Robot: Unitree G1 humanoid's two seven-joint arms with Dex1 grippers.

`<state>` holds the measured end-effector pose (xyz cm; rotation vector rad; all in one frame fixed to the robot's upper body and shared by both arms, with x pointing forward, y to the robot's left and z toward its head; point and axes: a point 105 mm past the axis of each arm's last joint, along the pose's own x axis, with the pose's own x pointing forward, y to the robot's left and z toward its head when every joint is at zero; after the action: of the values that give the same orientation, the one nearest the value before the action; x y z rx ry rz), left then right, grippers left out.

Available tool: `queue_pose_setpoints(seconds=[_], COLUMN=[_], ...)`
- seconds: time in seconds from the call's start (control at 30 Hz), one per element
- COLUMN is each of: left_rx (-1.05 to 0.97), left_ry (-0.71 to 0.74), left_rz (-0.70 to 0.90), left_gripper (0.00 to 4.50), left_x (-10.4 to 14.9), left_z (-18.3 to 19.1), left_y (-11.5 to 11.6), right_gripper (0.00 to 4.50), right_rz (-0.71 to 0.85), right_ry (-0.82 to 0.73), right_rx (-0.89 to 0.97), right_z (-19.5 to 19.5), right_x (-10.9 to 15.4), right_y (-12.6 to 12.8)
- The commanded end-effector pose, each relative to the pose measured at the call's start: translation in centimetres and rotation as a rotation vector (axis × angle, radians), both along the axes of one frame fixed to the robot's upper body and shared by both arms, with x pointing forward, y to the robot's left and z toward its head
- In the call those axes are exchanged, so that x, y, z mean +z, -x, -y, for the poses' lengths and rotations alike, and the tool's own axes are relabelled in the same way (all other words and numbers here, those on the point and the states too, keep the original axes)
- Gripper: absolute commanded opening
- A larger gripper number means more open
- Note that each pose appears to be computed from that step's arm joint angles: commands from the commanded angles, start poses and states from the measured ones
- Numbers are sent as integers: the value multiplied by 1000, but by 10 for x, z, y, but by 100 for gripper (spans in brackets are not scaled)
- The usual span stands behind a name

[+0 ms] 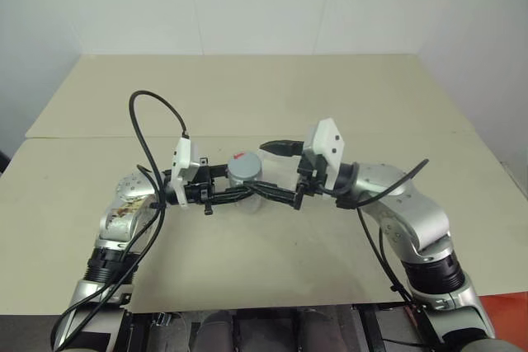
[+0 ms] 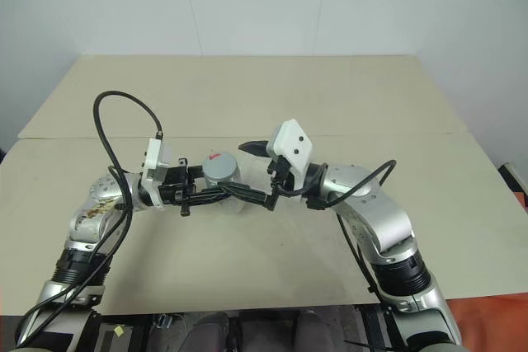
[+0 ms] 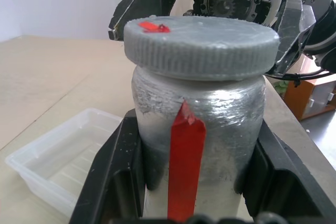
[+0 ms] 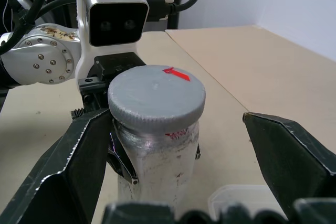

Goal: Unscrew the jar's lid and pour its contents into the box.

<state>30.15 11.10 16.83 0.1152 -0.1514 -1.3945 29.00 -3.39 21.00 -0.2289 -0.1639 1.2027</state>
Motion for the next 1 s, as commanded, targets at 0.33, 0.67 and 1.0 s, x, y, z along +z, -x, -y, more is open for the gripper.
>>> queue_pose_setpoints(seconds=[0.33, 0.67, 1.0], left_rx=[-47, -40, -41], left_ry=[4, 5, 6], left_rz=[46, 49, 49], left_gripper=[194, 194, 194], left_x=[10, 11, 10], left_z=[3, 2, 4], left_y=[7, 6, 3], right_gripper=[448, 448, 448], right_rz=[51, 49, 34], right_ry=[-35, -5, -39], right_rx=[-125, -107, 36], right_z=[28, 33, 20], right_x=[16, 13, 18], right_y=[-12, -7, 14])
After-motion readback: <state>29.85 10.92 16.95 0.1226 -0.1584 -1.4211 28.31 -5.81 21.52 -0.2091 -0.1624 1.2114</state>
